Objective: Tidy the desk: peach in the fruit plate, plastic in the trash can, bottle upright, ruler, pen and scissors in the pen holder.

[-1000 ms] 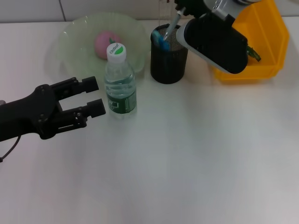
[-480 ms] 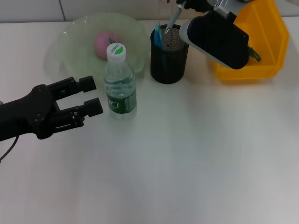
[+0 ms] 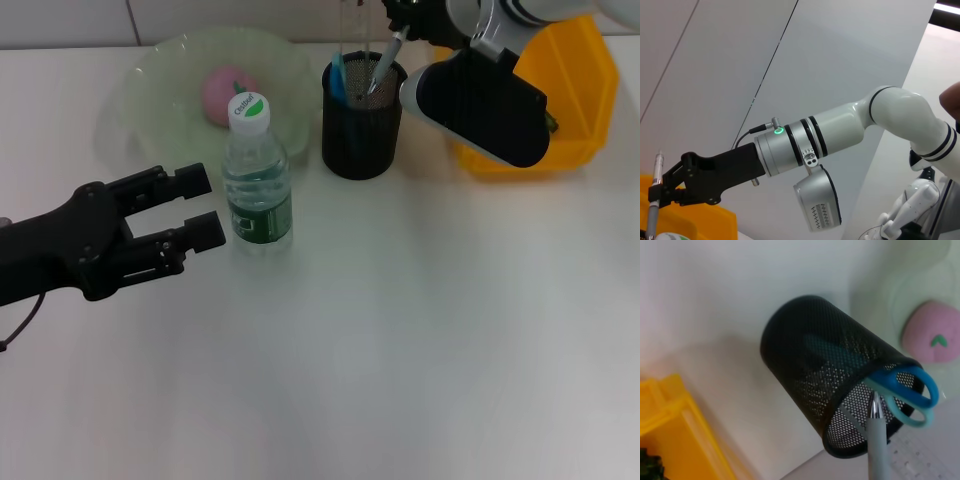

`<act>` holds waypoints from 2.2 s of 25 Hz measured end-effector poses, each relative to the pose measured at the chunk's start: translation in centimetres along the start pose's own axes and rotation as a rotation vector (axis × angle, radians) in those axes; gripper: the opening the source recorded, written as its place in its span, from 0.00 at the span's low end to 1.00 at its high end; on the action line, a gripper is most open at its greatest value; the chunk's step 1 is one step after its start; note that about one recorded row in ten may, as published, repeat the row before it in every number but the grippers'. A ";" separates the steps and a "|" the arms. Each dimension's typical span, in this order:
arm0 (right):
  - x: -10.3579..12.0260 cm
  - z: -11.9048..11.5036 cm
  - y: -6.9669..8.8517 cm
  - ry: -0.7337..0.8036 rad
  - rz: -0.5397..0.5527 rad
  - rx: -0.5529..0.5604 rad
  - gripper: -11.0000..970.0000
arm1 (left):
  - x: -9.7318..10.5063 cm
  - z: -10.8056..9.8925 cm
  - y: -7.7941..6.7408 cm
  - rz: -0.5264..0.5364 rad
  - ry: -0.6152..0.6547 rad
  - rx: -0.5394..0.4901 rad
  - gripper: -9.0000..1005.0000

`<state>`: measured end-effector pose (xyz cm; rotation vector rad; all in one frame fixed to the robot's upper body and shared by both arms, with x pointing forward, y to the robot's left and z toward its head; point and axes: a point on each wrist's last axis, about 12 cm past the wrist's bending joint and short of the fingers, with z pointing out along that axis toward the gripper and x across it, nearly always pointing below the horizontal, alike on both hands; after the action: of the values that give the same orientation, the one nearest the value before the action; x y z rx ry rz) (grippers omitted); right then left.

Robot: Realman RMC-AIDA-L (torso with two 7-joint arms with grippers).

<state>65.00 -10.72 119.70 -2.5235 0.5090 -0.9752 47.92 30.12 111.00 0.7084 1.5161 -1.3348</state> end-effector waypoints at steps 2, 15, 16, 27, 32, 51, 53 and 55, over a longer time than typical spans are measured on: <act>-0.1 0.1 0.1 -0.001 0.000 -0.003 0.15 | 0.0 0.0 0.0 -0.002 0.000 0.000 0.77; -0.2 0.4 0.2 0.010 0.013 0.019 0.41 | 0.0 0.1 0.0 0.000 -0.001 0.005 0.77; -0.2 0.4 0.2 0.010 0.017 0.021 0.42 | 0.0 0.1 0.0 0.000 -0.001 0.006 0.77; 2.7 -2.2 -1.4 0.025 0.281 0.163 0.52 | -0.1 -0.1 0.0 0.002 0.002 0.006 0.77; 6.0 -5.3 -0.5 -0.107 0.664 0.324 0.55 | 0.0 -0.3 -0.1 0.000 0.009 0.002 0.77; -3.8 -13.8 25.1 -1.422 1.992 0.455 0.65 | -1.0 -3.0 0.0 0.128 0.160 0.007 0.77; -6.3 -13.5 26.7 -1.454 1.999 0.436 0.67 | -0.7 -3.2 -0.2 0.141 0.179 0.012 0.77; -9.2 -13.0 27.7 -1.469 1.977 0.419 0.68 | -0.7 -3.2 -0.2 0.141 0.179 0.012 0.77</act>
<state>44.27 -33.19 110.39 -0.7314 1.3392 1.1943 47.15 33.22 111.51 0.9458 1.5678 -1.2014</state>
